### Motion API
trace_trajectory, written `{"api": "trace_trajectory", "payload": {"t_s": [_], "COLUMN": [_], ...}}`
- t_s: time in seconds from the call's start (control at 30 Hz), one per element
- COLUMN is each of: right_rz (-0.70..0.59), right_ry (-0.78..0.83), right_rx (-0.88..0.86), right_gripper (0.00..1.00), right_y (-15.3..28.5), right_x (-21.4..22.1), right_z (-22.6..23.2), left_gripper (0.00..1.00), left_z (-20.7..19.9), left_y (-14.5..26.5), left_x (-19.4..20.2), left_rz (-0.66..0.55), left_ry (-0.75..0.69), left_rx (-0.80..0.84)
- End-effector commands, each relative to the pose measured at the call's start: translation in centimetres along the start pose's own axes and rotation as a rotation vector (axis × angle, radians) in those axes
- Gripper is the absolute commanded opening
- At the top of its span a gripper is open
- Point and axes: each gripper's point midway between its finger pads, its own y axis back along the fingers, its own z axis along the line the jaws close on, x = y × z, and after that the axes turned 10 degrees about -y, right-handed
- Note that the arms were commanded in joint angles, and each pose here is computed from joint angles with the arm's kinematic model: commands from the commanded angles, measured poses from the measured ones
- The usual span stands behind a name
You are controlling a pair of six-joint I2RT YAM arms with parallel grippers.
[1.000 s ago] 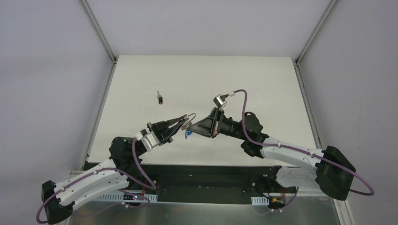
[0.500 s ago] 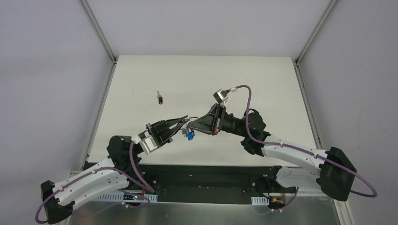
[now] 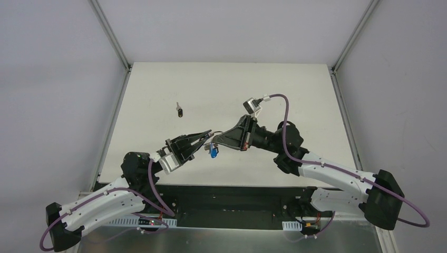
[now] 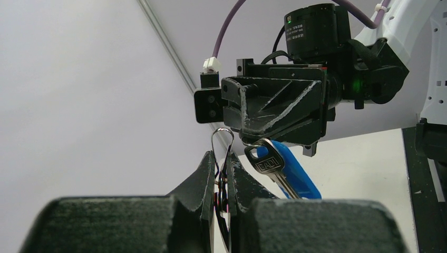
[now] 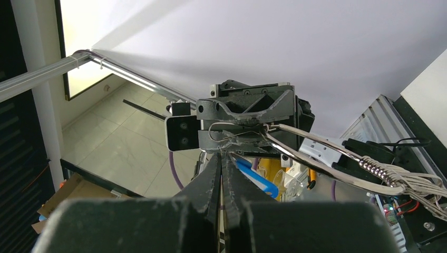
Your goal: Put the keys on the keyring
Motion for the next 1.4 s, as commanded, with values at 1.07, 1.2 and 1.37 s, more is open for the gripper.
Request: {"api": "trace_trajectory", "payload": {"t_s": [1.07, 1.2, 1.37], "right_rz": [-0.023, -0.023, -0.029], "right_ry": [0.042, 0.046, 0.044], "right_rx": [-0.061, -0.061, -0.06], "right_gripper": [0.0, 0.0, 0.0], "right_y": [-0.6, -0.5, -0.4], "right_x": [-0.5, -0.5, -0.5], "right_z": [2.7, 2.9, 2.8], "left_gripper": [0.0, 0.0, 0.0], "left_z": [0.9, 0.9, 1.2], "left_y": [-0.3, -0.2, -0.1], "left_x": [-2.9, -2.8, -2.6], "left_rz": [-0.091, -0.087, -0.077], "left_ry": [-0.036, -0.039, -0.047], "left_rx": [-0.003, -0.005, -0.023]}}
